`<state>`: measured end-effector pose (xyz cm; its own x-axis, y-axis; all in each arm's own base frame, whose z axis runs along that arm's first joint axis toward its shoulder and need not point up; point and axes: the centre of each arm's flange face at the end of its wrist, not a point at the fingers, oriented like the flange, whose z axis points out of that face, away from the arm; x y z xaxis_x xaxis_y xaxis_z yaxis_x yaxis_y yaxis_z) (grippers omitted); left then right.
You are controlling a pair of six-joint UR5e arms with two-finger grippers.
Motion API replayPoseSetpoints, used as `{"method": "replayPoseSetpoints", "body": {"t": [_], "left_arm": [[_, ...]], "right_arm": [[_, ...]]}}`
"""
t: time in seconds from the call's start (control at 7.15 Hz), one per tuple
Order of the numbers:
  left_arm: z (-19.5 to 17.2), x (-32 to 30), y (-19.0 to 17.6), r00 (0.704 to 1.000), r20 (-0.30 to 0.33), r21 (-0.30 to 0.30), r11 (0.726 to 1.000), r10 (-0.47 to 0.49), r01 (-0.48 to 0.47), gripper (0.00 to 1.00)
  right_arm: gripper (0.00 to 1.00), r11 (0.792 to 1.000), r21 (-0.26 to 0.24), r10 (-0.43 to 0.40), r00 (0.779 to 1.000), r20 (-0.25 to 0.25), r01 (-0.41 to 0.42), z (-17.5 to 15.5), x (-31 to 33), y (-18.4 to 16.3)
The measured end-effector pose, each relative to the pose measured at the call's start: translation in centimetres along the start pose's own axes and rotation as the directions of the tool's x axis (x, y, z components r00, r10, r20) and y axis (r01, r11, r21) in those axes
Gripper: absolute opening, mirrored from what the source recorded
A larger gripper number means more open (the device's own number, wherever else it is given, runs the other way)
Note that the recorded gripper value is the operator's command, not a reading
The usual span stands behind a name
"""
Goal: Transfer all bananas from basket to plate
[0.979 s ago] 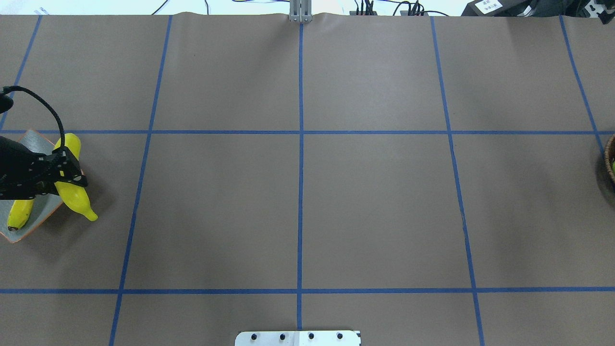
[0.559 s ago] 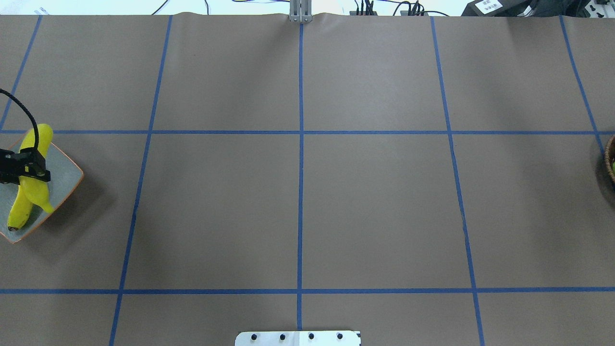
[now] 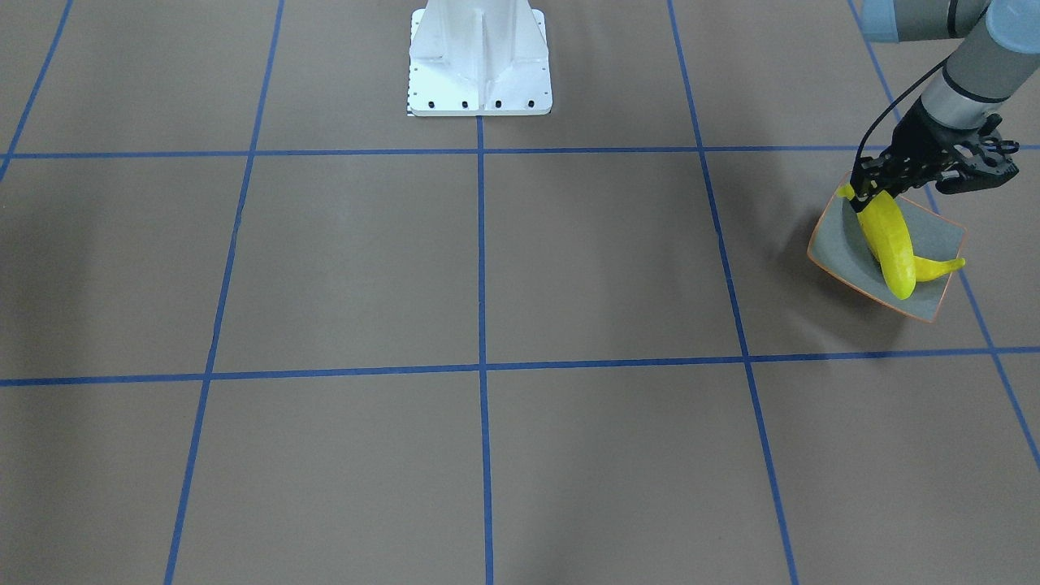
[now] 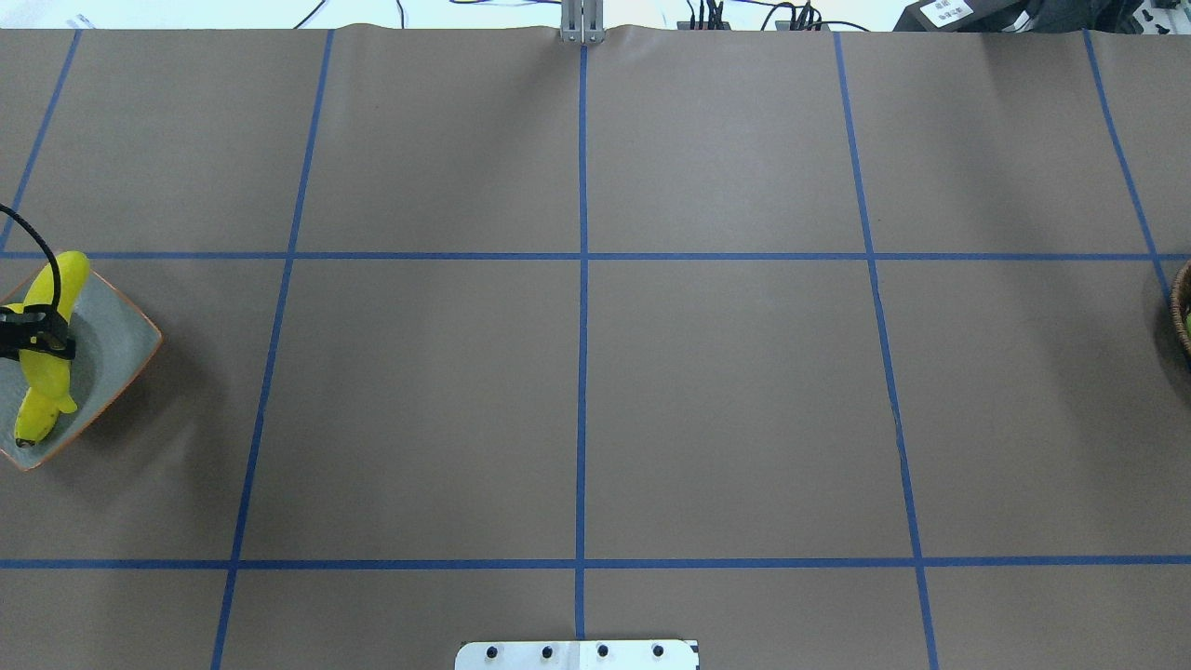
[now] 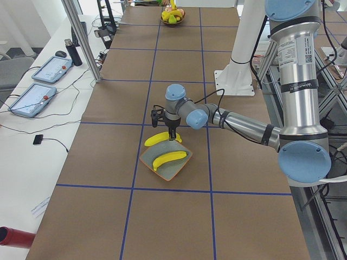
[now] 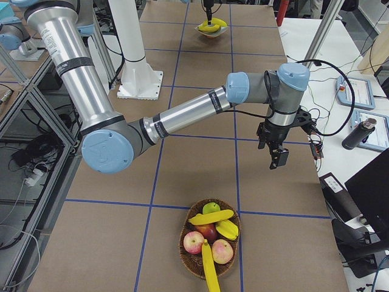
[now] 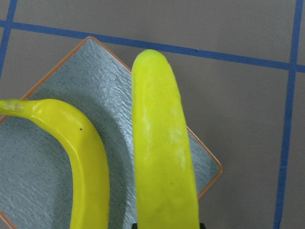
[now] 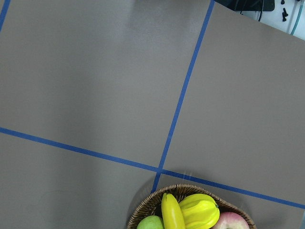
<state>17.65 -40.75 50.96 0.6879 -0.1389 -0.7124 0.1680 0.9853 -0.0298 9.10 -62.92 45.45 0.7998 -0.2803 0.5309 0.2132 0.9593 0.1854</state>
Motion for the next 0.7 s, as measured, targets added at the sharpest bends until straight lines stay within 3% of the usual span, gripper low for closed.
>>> {"method": "replayPoseSetpoints", "body": {"t": [0.7], "left_arm": [[1.2,-3.4,1.5,1.0,-0.011,0.006,1.0,0.004,-0.004,0.0]], "right_arm": [[1.0,1.0,0.003,-0.001,1.0,0.001,0.001,-0.1,0.2,0.1]]}}
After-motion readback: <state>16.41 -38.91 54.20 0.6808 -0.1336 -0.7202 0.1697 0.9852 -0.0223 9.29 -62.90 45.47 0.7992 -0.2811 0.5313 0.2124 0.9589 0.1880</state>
